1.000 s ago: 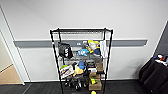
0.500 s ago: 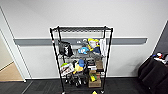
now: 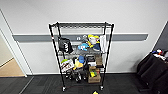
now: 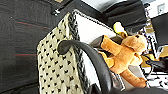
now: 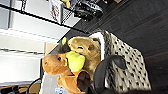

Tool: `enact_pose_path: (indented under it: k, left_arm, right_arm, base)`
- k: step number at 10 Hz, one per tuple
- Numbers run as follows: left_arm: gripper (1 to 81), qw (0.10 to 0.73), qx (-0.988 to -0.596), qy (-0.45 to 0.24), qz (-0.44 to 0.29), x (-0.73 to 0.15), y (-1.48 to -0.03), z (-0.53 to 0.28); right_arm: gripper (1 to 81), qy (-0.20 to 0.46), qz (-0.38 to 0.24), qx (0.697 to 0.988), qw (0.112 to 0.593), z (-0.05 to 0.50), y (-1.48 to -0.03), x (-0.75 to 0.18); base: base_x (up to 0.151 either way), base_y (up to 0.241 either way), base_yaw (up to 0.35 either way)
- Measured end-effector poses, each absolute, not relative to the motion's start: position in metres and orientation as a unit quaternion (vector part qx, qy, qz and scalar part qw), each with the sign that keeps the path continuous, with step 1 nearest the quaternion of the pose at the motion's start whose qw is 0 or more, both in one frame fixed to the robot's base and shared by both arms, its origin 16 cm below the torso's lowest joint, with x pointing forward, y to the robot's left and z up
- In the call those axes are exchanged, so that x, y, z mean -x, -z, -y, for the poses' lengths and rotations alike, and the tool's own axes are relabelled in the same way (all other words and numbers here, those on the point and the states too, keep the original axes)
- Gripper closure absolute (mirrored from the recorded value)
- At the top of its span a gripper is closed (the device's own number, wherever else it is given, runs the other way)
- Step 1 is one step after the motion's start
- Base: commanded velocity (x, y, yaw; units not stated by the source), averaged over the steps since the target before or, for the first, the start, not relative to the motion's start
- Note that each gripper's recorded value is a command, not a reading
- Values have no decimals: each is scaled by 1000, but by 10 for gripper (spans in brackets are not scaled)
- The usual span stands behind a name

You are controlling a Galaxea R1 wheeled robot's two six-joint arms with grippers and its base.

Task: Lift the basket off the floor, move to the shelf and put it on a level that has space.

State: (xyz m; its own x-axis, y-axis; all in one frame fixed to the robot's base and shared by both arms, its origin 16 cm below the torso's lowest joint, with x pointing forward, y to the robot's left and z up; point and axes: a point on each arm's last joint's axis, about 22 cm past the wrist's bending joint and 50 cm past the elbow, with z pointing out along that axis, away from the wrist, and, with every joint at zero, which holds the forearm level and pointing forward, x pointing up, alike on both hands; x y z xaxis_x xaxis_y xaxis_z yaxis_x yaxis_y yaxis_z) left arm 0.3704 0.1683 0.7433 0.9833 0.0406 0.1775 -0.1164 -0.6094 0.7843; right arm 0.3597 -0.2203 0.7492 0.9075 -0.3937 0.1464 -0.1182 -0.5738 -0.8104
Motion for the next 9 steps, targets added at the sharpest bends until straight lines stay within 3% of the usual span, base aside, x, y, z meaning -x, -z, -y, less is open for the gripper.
enact_pose_path:
  k: [9]
  left_arm:
    - [811, 435, -894, -105, 27, -343, -760, -175]
  right_arm:
    - [811, 162, -136, 866, 453, 189, -755, -332]
  base:
    - [0, 0, 0]
